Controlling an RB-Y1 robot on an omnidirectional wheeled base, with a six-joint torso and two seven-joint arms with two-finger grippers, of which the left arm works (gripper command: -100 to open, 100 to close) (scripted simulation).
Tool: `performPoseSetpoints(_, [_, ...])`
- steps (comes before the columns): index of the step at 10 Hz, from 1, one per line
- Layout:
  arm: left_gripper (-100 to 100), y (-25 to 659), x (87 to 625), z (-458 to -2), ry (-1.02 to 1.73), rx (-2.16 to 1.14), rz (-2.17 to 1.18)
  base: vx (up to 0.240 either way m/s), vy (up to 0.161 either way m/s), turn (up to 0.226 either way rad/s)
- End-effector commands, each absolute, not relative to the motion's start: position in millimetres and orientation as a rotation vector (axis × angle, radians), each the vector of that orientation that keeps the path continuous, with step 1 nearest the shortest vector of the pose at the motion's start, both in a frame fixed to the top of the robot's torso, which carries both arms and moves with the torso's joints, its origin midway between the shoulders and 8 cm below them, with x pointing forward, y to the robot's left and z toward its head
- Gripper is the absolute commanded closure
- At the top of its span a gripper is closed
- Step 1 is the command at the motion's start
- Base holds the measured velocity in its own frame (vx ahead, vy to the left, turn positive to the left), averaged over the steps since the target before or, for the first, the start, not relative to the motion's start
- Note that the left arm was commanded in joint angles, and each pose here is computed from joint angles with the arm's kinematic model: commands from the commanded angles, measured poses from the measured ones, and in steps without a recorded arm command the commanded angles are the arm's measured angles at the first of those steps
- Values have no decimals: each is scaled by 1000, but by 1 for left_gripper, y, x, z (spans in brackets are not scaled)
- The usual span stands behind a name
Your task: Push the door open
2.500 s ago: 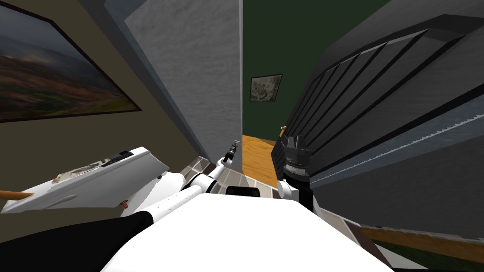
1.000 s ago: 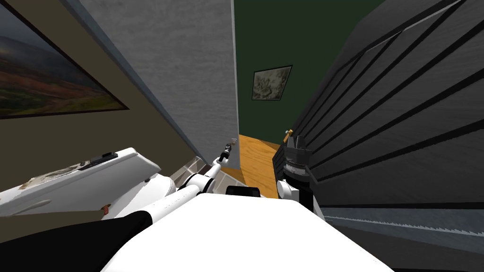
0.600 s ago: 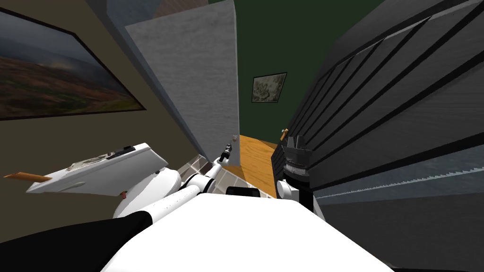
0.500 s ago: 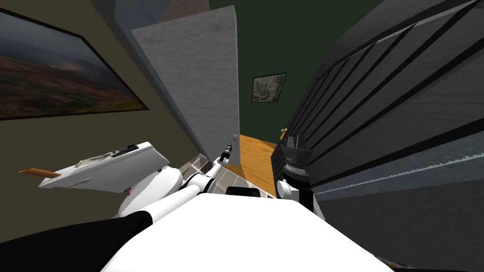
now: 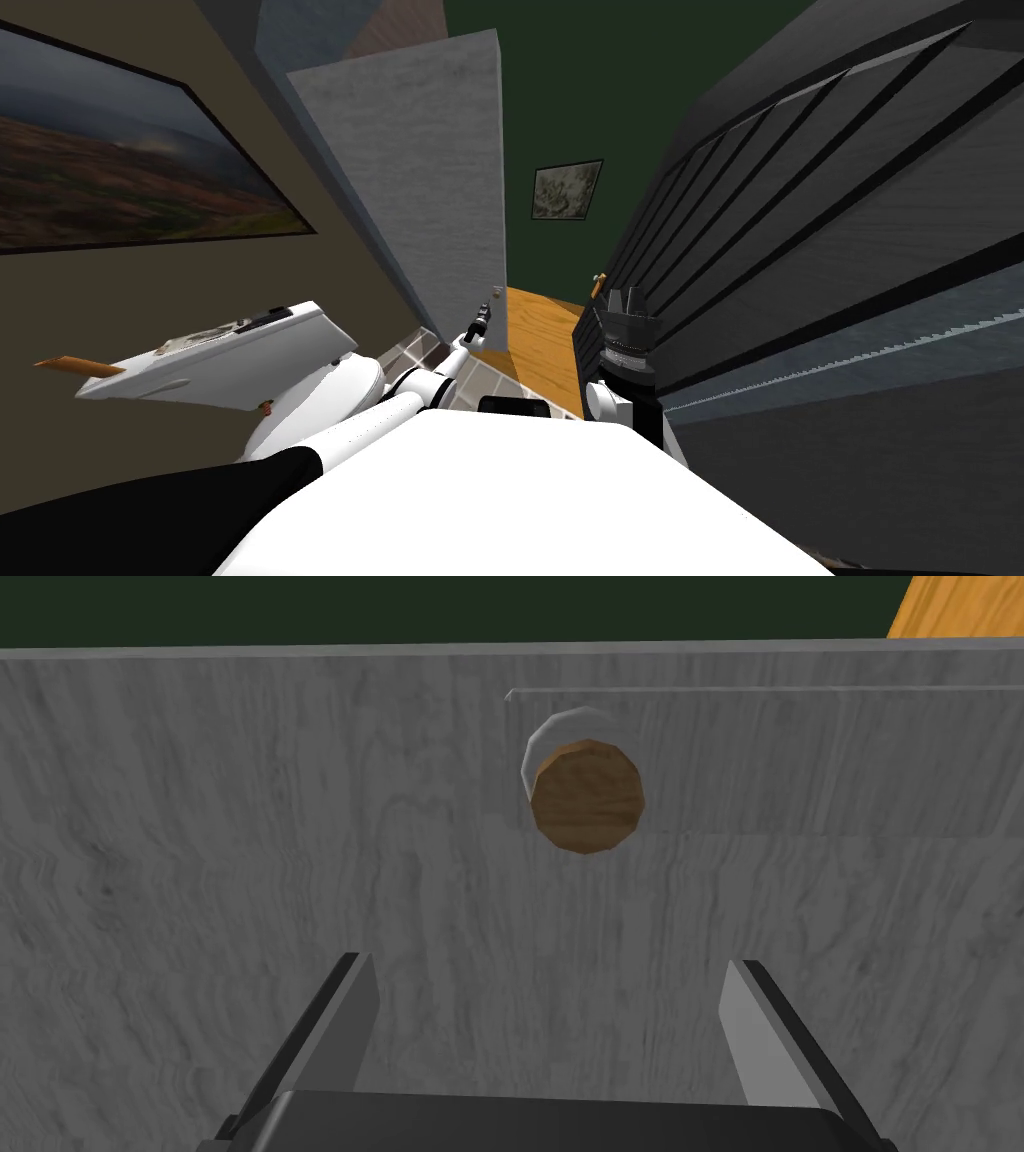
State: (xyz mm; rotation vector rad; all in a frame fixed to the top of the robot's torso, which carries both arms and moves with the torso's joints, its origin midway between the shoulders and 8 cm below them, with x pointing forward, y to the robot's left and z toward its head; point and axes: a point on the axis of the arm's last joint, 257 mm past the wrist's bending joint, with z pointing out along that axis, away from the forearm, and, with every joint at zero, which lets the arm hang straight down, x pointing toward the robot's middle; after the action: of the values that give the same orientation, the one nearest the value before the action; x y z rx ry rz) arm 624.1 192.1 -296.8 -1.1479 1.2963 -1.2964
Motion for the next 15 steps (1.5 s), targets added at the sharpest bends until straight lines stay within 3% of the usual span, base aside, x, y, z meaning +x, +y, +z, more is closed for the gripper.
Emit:
performPoseSetpoints(1, [-100,194,624,-297,1292,-1148,-1295,207,-40,-22])
performPoseSetpoints(7, [-100,200,623,-296,1280,-1148,-1289,188,-28,-21])
performPoseSetpoints(8, [100,200,623,-296,1280,-1148,-1289,-13,1,5])
performPoseSetpoints(15, [100,207,623,-298,1271,-1157,-1272,14,-12,16])
